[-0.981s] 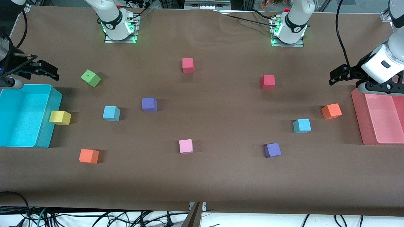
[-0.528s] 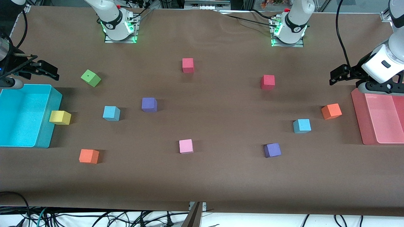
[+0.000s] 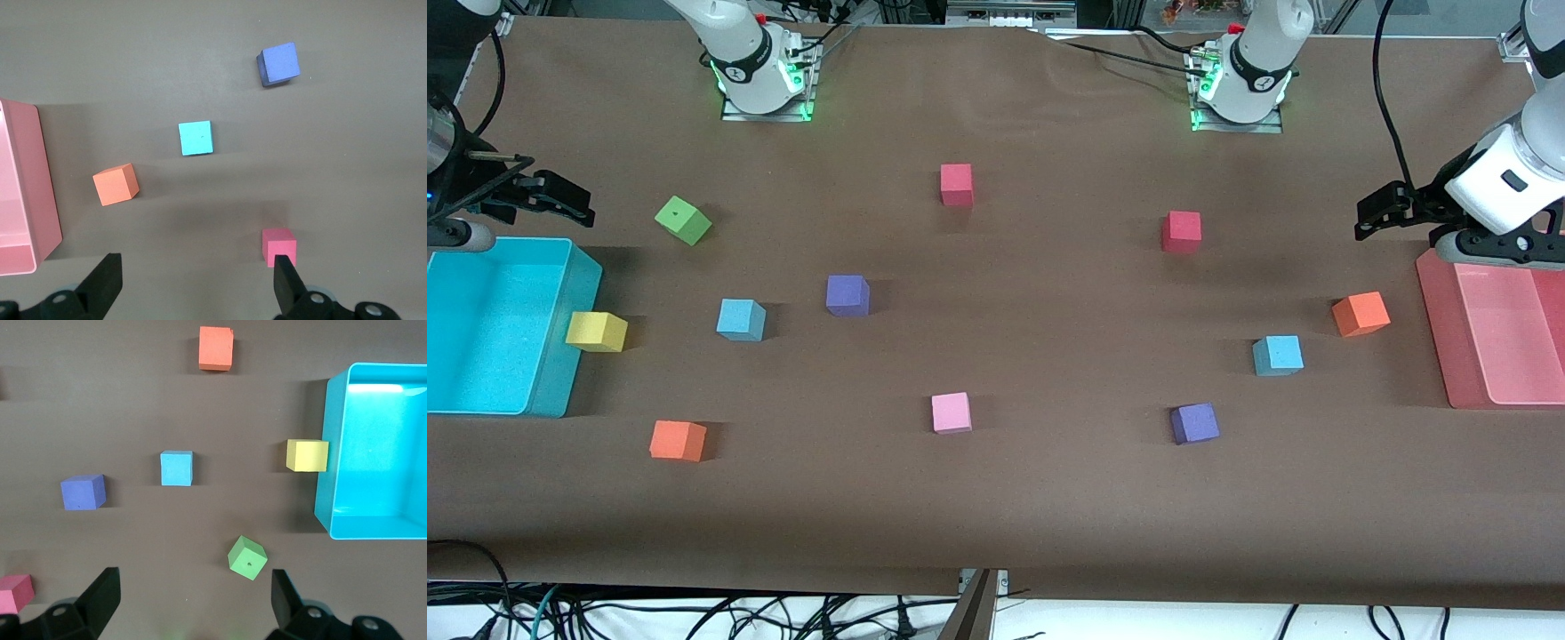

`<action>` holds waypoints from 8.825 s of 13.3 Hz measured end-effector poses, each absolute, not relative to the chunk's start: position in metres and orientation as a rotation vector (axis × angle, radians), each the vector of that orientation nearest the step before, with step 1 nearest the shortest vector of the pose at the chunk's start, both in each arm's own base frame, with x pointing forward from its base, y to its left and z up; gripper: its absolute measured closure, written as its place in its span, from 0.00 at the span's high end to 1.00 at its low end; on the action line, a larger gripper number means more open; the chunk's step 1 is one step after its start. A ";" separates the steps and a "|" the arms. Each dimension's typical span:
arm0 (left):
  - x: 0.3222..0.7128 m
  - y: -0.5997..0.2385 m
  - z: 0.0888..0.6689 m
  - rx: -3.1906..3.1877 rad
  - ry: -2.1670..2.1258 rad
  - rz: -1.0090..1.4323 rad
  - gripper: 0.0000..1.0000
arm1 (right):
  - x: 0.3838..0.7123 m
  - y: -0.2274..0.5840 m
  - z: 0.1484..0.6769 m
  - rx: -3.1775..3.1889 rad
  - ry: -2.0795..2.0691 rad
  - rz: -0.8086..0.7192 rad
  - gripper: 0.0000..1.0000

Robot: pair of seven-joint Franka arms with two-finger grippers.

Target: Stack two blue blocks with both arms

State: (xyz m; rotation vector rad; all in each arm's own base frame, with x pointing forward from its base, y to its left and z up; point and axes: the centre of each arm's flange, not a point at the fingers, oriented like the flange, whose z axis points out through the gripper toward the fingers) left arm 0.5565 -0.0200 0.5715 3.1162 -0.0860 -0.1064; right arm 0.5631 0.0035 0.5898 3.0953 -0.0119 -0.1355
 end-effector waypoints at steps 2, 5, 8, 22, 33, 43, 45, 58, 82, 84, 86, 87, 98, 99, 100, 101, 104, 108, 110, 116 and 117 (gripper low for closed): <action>0.556 -0.020 0.572 3.116 -0.086 -0.106 1.00 | 0.566 0.008 0.586 3.096 0.002 -0.128 1.00; 0.556 -0.020 0.572 3.116 -0.087 -0.106 1.00 | 0.575 0.022 0.576 3.096 0.041 -0.114 1.00; 0.556 -0.021 0.572 3.116 -0.088 -0.106 1.00 | 0.593 0.045 0.523 3.084 0.102 -0.230 1.00; 0.557 -0.021 0.576 3.116 -0.088 -0.092 1.00 | 0.631 0.053 0.273 3.167 0.038 -0.179 1.00; 0.557 -0.020 0.582 3.117 -0.088 -0.073 1.00 | 0.593 0.045 0.218 3.147 -0.187 -0.216 1.00; 0.557 -0.020 0.582 3.117 -0.088 -0.073 1.00 | 0.578 0.038 0.203 3.134 -0.193 -0.295 0.57; 0.557 -0.020 0.582 3.117 -0.088 -0.073 1.00 | 0.582 0.039 0.208 3.138 -0.176 -0.288 0.56; 0.557 -0.019 0.582 3.117 -0.085 -0.074 1.00 | 0.582 0.321 0.360 3.084 0.129 -0.359 0.50; 0.557 -0.021 0.582 3.117 -0.089 -0.074 1.00 | 0.494 0.563 0.210 3.184 0.064 -0.330 0.64; 0.557 -0.021 0.582 3.117 -0.089 -0.074 1.00 | 0.494 0.564 0.211 3.191 0.063 -0.321 0.86; 0.557 -0.021 0.582 3.117 -0.089 -0.074 1.00 | 0.494 0.564 0.211 3.193 0.063 -0.318 1.00; 0.557 -0.021 0.582 3.117 -0.089 -0.074 1.00 | 0.494 0.564 0.211 3.194 0.063 -0.316 1.00; 0.557 -0.021 0.582 3.117 -0.089 -0.074 1.00 | 0.529 0.531 0.301 3.198 0.170 -0.324 1.00; 0.557 -0.021 0.582 3.117 -0.089 -0.074 1.00 | 0.535 0.517 0.318 3.181 0.231 -0.357 1.00; 0.557 -0.021 0.582 3.117 -0.089 -0.074 1.00 | 0.542 0.503 0.332 3.171 0.314 -0.379 1.00; 0.557 -0.021 0.582 3.117 -0.088 -0.074 1.00 | 0.549 0.490 0.343 3.167 0.430 -0.382 1.00; 0.557 -0.021 0.582 3.117 -0.088 -0.074 1.00 | 0.562 0.471 0.339 3.190 0.787 -0.344 1.00; 0.557 -0.020 0.582 3.117 -0.088 -0.075 1.00 | 0.553 0.452 0.297 3.275 0.968 -0.054 1.00; 0.557 -0.020 0.582 3.117 -0.087 -0.075 1.00 | 0.540 0.429 0.295 3.278 1.076 -0.006 1.00; 0.557 -0.019 0.582 3.117 -0.084 -0.081 1.00 | 0.528 0.355 0.297 3.242 1.742 0.168 1.00; 0.557 -0.019 0.581 3.117 -0.084 -0.082 1.00 | 0.527 0.348 0.286 3.254 1.788 0.190 1.00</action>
